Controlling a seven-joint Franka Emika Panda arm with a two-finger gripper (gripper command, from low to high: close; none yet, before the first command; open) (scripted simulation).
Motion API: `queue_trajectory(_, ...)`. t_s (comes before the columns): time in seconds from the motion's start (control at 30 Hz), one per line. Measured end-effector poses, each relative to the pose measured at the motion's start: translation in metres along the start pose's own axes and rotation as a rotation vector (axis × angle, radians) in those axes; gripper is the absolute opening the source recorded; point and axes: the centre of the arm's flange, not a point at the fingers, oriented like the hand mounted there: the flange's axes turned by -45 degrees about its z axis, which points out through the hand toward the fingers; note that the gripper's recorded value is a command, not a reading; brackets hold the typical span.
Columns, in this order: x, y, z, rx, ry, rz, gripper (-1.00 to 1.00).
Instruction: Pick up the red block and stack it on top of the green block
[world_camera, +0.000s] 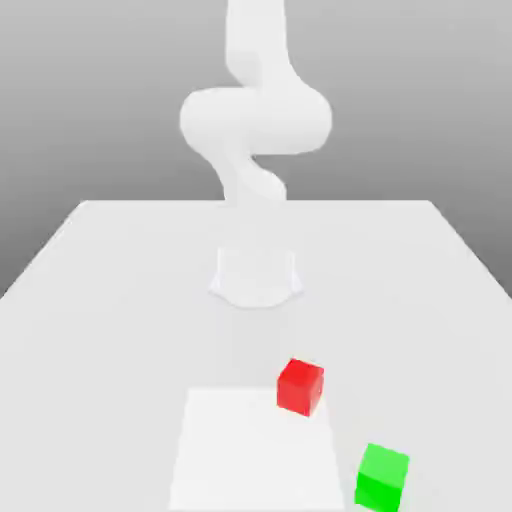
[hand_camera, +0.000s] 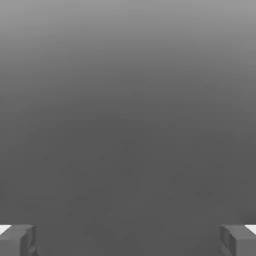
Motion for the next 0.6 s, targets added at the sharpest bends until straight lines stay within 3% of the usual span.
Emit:
queue_trajectory(0.3,-0.120,-0.028,0.195,-0.050,-0.330,0.184,0.00)
queue_trajectory(0.6,-0.326,-0.033,0.315,-0.180,-0.674,0.389,0.00)
